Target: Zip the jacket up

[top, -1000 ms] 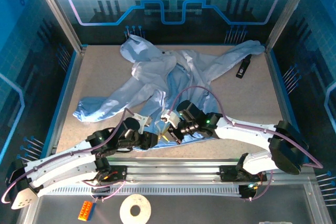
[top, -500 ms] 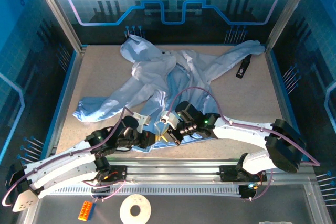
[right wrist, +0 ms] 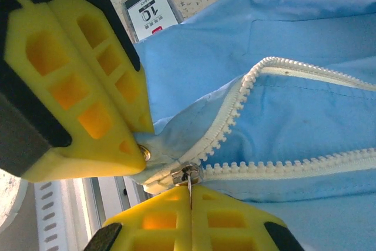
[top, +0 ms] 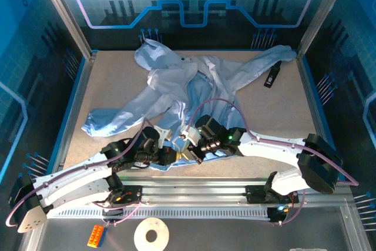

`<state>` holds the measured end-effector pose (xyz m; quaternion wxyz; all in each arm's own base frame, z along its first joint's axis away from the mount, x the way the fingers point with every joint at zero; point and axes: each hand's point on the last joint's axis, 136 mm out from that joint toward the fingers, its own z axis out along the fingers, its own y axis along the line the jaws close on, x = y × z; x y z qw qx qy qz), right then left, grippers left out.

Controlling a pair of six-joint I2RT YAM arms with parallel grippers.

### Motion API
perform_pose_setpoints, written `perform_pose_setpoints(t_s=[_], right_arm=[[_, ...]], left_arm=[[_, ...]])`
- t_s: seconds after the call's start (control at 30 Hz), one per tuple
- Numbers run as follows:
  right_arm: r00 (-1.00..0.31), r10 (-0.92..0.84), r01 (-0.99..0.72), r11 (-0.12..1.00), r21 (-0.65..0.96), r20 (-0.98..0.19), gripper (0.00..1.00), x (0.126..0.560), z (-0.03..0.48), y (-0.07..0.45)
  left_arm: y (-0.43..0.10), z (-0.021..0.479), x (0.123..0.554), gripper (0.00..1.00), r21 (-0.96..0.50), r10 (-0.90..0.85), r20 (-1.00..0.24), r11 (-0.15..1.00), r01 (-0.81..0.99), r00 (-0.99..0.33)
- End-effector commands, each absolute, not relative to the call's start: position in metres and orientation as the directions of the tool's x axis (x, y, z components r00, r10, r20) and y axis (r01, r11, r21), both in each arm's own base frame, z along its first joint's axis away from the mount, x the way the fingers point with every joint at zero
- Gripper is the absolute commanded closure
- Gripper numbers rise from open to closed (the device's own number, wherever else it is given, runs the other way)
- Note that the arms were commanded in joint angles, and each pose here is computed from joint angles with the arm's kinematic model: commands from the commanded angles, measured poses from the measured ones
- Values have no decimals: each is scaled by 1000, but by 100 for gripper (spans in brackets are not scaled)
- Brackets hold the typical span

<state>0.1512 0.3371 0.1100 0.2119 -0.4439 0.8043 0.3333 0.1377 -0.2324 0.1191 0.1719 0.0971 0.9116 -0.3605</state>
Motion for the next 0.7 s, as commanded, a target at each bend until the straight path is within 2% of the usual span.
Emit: perform_pose_setpoints(t_s=[0.0,0.67], right_arm=[[-475,-518,-866,417,274,-712,100,168,128,340],[-473,-483,-831,521,192,-737,100,196,123,334]], left_arm=[[-234,124,122,100,-654,106,-330,691,308,-938],[-235,132,112,100,-701,122,-300,644,306,-946]])
